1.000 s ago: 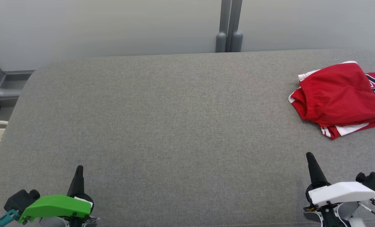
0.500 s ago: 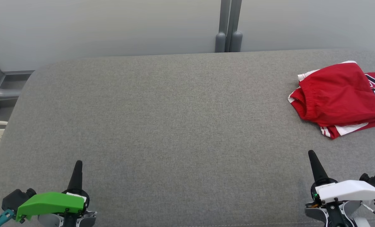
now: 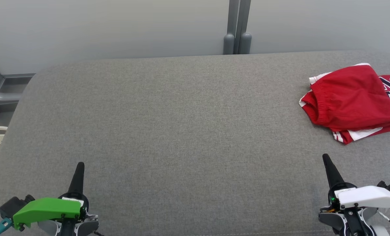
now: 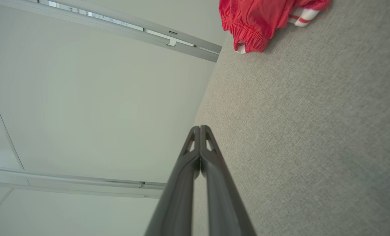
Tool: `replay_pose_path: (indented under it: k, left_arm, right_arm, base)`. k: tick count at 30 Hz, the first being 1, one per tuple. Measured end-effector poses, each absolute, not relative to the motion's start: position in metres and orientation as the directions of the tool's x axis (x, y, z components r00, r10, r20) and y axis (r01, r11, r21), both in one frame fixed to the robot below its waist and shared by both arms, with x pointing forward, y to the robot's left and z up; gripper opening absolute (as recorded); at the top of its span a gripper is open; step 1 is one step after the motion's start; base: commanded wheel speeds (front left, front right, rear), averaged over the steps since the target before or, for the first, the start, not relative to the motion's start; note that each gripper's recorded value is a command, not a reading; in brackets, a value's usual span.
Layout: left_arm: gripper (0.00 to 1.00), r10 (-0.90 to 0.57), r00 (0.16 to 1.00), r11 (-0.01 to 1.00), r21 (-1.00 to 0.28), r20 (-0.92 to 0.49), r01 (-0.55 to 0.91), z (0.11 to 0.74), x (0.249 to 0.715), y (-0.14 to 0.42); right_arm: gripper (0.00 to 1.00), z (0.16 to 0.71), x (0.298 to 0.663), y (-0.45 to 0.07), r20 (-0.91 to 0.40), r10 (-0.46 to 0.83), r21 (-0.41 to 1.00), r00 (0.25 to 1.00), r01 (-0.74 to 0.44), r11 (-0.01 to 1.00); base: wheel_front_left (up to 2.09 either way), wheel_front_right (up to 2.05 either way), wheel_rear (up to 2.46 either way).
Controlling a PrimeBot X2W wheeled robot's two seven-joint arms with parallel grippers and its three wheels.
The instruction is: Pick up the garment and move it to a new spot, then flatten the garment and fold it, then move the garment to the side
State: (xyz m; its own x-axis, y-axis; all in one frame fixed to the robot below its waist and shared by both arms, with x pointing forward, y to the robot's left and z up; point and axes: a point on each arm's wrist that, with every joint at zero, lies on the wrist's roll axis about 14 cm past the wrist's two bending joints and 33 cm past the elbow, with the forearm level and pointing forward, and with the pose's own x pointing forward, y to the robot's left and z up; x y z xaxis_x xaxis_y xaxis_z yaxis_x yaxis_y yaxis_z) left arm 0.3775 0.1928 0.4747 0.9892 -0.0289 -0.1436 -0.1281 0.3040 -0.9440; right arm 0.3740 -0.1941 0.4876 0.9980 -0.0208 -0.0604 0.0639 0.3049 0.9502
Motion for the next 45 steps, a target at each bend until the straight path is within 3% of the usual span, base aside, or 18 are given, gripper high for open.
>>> replay_pose_path:
  k: [45]
  left_arm:
    - [0.00,-0.031,0.999,-0.005,-1.000,-0.013,-0.013,0.503,0.388,0.196]
  right_arm:
    - [0.00,0.502,0.376,-0.203,-0.011,-0.032,1.000,0.999,0.011,-0.004]
  base:
    - [0.00,0.00,0.00]
